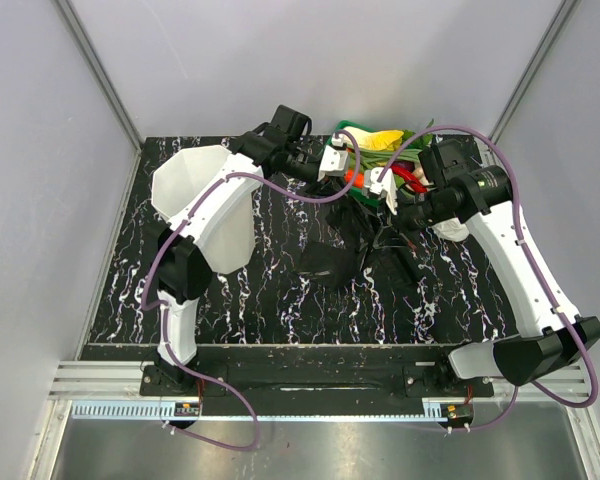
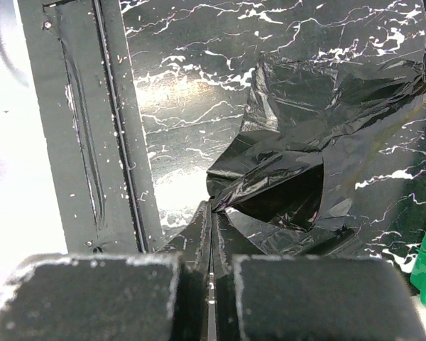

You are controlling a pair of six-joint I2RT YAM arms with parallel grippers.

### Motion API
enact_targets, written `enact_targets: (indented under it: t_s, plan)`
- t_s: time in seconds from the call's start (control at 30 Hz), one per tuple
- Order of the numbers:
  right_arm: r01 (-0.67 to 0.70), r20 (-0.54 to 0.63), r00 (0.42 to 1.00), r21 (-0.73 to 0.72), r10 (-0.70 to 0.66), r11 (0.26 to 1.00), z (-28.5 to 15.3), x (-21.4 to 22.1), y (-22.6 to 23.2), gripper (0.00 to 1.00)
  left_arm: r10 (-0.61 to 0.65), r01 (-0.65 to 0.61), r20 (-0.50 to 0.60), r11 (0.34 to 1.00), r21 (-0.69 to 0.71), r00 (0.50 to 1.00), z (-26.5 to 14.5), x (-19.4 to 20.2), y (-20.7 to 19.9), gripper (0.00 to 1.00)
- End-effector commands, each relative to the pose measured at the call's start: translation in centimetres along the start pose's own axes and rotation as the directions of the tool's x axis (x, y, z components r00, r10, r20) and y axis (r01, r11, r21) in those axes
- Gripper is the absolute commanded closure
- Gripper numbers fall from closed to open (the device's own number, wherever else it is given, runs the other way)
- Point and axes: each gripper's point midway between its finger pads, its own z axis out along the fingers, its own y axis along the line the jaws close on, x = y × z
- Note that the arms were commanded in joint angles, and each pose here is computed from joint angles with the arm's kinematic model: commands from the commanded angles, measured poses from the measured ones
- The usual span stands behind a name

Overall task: Put the trash bags into the trash bin
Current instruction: Unfold the trash bag at the center of the board.

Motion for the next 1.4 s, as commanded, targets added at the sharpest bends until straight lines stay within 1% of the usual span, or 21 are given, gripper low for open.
enact_targets:
  t_s: [0.0,0.2,0.8,0.87,0.97,1.17,1.37]
  plan:
    - [-0.031,-0.034,0.999,-0.017,0.030,0.999,-0.5,0.8,1.6,1.00,0.067,-0.067,0.061,0.998,0.005,0.996,-0.3,-2.4,-0.1,0.77]
    - [-0.029,-0.032,0.999,-0.012,0.029,0.999,-0.6,0.7,1.6,1.00,0.073,-0.074,0.064,0.997,0.006,0.995,-0.3,-2.6,-0.2,0.72]
    - [-0.028,-0.042,0.999,0.004,0.028,1.000,-0.7,1.0,1.5,1.00,0.038,-0.042,0.084,0.998,0.044,0.996,0.4,-2.6,-1.3,0.71]
    - [-0.026,-0.038,0.999,0.003,0.026,1.000,-0.7,0.9,1.4,1.00,0.037,-0.041,0.086,0.998,0.048,0.996,0.5,-2.6,-1.3,0.72]
    - [-0.027,-0.041,0.999,0.005,0.027,1.000,-0.7,1.0,1.5,1.00,0.041,-0.045,0.083,0.998,0.047,0.996,0.6,-2.5,-1.3,0.76]
    - [-0.026,-0.041,0.999,0.011,0.026,1.000,-0.6,1.1,1.3,1.00,0.028,-0.034,0.095,0.998,0.062,0.995,0.9,-2.5,-1.6,0.78]
    - [-0.026,-0.042,0.999,0.017,0.026,1.000,-0.6,1.1,1.2,1.00,0.013,-0.021,0.099,0.996,0.087,0.995,1.2,-2.5,-2.3,0.87]
